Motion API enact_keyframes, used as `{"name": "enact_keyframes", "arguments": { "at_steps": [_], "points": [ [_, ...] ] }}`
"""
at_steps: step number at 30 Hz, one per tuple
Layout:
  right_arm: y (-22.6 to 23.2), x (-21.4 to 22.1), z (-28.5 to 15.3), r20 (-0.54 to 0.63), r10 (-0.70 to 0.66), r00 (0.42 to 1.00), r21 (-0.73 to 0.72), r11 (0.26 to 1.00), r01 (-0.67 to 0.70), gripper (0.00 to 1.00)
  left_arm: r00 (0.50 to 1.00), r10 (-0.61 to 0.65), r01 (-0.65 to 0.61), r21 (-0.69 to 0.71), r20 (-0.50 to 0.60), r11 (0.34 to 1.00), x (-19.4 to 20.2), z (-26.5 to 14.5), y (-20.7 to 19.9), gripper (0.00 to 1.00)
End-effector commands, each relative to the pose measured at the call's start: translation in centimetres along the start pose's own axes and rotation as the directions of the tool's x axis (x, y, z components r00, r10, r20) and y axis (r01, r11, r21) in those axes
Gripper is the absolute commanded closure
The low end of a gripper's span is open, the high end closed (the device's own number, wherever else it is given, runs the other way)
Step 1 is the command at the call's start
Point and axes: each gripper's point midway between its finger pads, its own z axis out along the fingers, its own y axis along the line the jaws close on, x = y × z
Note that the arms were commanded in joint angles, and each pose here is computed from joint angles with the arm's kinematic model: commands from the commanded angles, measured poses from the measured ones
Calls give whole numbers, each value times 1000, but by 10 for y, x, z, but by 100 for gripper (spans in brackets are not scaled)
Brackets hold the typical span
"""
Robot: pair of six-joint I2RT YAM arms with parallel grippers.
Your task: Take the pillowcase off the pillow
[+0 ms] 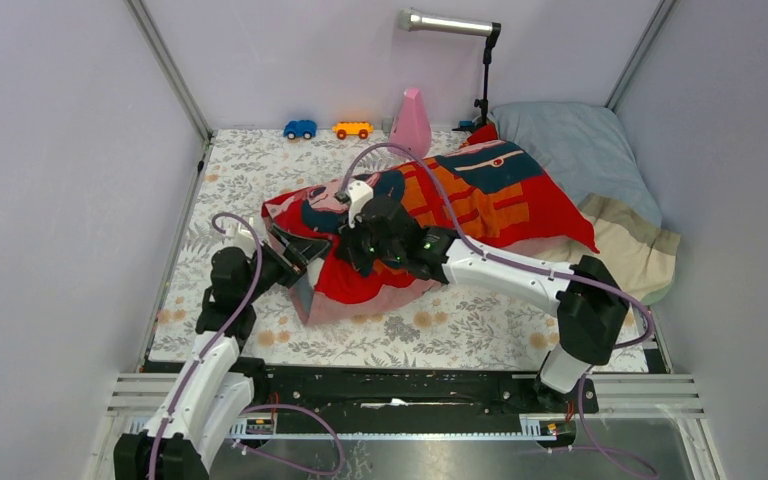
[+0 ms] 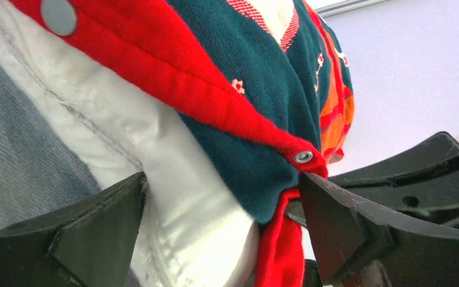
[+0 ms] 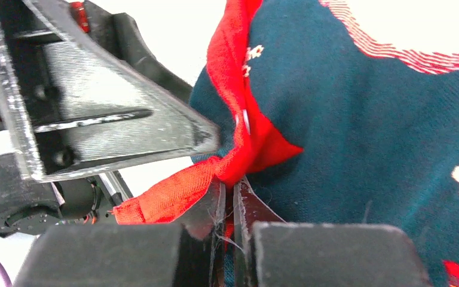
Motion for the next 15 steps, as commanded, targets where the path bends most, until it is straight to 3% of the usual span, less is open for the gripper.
{"name": "enact_keyframes", "arguments": {
  "at_steps": [1, 7, 15],
  "points": [
    [-31, -40, -22, 154, 117, 981, 62, 990, -128, 100, 993, 95, -92, -50, 68, 995, -22, -9, -16, 1],
    [-60, -41, -38, 194, 168, 966, 94, 978, -189, 100, 986, 92, -62, -207, 139, 976, -32, -22, 6, 1],
    [-53, -41, -41, 180, 153, 972, 45, 986, -163, 100, 996, 50, -40, -122, 81, 992, -11, -20, 7, 1]
  ]
}}
